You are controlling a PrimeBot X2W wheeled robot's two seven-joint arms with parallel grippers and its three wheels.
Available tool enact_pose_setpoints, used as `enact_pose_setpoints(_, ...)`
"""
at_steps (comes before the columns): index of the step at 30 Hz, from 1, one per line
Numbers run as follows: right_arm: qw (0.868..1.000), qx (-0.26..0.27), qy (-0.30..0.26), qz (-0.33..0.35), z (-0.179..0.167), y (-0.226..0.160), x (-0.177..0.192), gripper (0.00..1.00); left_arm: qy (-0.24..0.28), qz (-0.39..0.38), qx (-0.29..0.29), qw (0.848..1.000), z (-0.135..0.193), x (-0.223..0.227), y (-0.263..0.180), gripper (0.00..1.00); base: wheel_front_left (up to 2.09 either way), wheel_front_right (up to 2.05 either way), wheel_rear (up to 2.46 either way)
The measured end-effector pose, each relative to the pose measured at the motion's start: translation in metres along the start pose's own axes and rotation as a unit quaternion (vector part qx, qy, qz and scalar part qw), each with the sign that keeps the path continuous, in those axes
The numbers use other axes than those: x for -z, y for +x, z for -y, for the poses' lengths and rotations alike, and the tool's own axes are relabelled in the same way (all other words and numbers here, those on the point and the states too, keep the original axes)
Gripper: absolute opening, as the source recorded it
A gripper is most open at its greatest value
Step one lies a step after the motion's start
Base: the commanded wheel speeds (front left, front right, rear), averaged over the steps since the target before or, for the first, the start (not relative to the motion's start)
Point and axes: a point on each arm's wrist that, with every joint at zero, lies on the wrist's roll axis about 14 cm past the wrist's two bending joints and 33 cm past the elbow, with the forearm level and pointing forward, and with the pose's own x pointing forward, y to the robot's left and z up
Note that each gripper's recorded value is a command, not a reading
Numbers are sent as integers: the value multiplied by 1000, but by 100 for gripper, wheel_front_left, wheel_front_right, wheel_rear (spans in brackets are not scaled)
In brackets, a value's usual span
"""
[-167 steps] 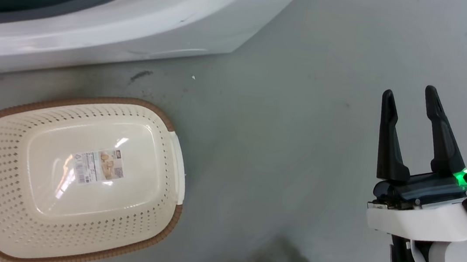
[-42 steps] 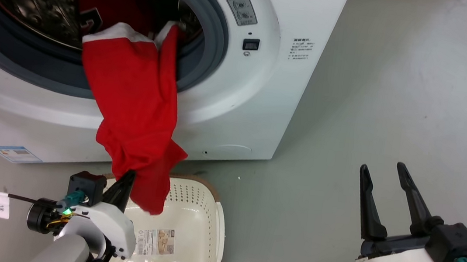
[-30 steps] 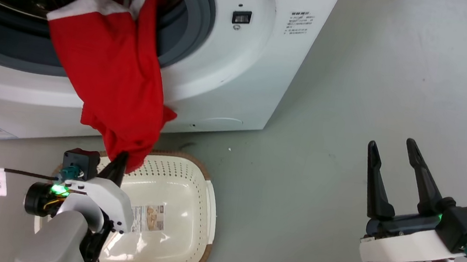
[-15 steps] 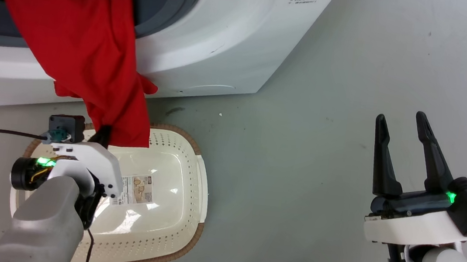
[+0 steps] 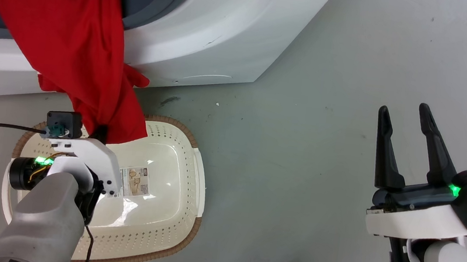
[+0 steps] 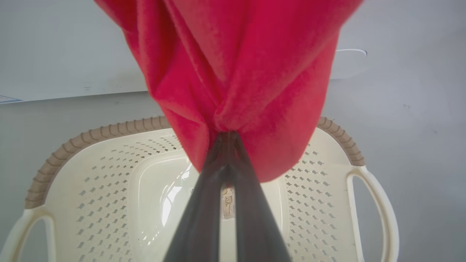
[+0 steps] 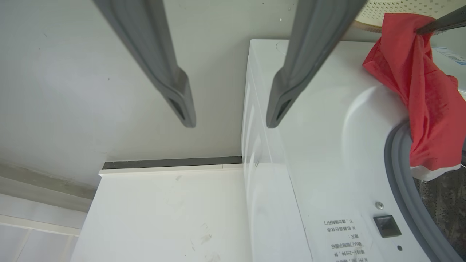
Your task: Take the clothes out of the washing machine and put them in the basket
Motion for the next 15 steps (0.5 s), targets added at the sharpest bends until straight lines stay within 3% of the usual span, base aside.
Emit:
enact_pose_setpoints(9, 1000, 0, -2, 1, 1, 4, 1, 100, -5, -19, -5, 1000, -2, 12, 1, 0, 0, 0, 0)
enact_pose_setpoints(10, 1000, 0, -2, 1, 1, 4, 1, 100, -6, -20, -5, 1000, -2, 12, 1, 7, 0, 0, 0)
enact_pose_setpoints(11, 1000, 0, -1, 2, 1, 4, 0, 100, -6, -21, -5, 1000, -2, 12, 0, 70, 0, 0, 0)
enact_pose_setpoints(12, 1000, 0, -1, 3, 1, 4, -1, 100, -4, -20, -5, 1000, -2, 12, 0, 100, 0, 0, 0)
enact_pose_setpoints(15, 1000, 0, 0, 7, 0, 2, -5, 100, -2, -16, -3, 1000, 1, 9, -5, 100, 0, 0, 0)
